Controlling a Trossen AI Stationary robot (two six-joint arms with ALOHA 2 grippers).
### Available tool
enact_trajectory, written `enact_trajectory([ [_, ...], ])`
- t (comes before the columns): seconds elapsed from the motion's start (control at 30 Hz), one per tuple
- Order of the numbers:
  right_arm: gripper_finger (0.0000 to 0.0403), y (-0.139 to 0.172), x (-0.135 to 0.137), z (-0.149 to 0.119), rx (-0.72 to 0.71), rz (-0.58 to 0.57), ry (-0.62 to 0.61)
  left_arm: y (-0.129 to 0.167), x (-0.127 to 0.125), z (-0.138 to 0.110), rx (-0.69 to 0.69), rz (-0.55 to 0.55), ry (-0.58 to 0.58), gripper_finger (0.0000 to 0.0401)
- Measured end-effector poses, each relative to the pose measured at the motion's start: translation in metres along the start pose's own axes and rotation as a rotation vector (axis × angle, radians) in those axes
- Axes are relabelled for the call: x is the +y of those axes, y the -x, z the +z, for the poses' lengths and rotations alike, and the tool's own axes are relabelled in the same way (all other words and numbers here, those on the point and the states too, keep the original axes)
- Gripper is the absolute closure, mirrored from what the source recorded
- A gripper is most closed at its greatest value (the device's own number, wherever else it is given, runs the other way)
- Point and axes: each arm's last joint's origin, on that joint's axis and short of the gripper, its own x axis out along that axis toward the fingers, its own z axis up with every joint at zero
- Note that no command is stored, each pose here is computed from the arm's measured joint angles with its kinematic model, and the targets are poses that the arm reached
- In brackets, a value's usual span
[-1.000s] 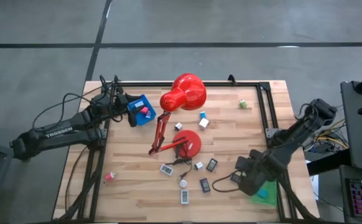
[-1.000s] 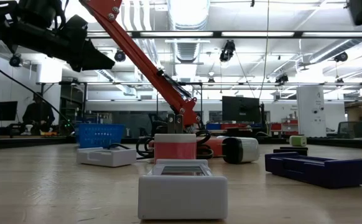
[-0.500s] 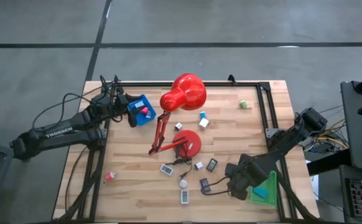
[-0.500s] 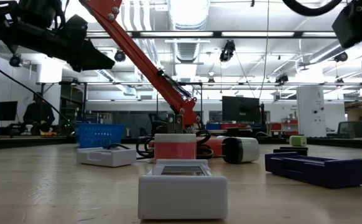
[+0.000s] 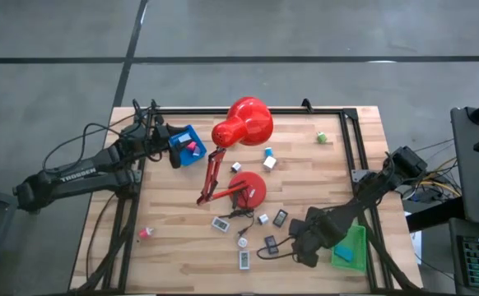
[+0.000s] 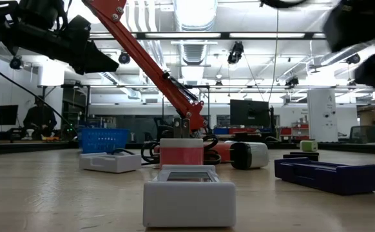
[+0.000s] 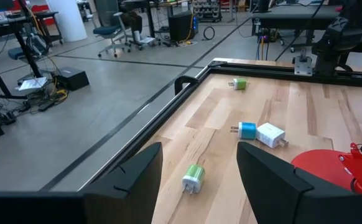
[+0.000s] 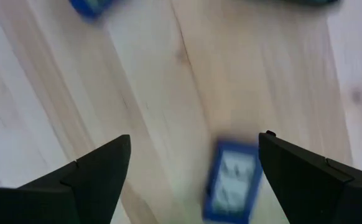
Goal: Pick & Place Office items
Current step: Put the left blue digital clock into the green bin
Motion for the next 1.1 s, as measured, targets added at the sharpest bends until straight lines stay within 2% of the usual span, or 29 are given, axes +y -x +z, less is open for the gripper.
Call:
enact_trajectory([
  [0.37, 0.0061, -0.002, -0.010, 0.030, -0.116, 0.033, -0.070, 0.000, 0.000, 0.000, 0.000, -0.004, 0.000, 0.0191],
  [0.67, 0.0062, -0.010, -0.005, 0.053, -0.192, 0.163, -0.152, 0.000, 0.000, 0.000, -0.001, -0.008, 0.000, 0.0191],
  [1.1, 0.0062, -0.017, 0.001, 0.057, -0.202, 0.222, -0.306, 0.000, -0.001, 0.000, -0.003, -0.019, -0.004, 0.0191],
])
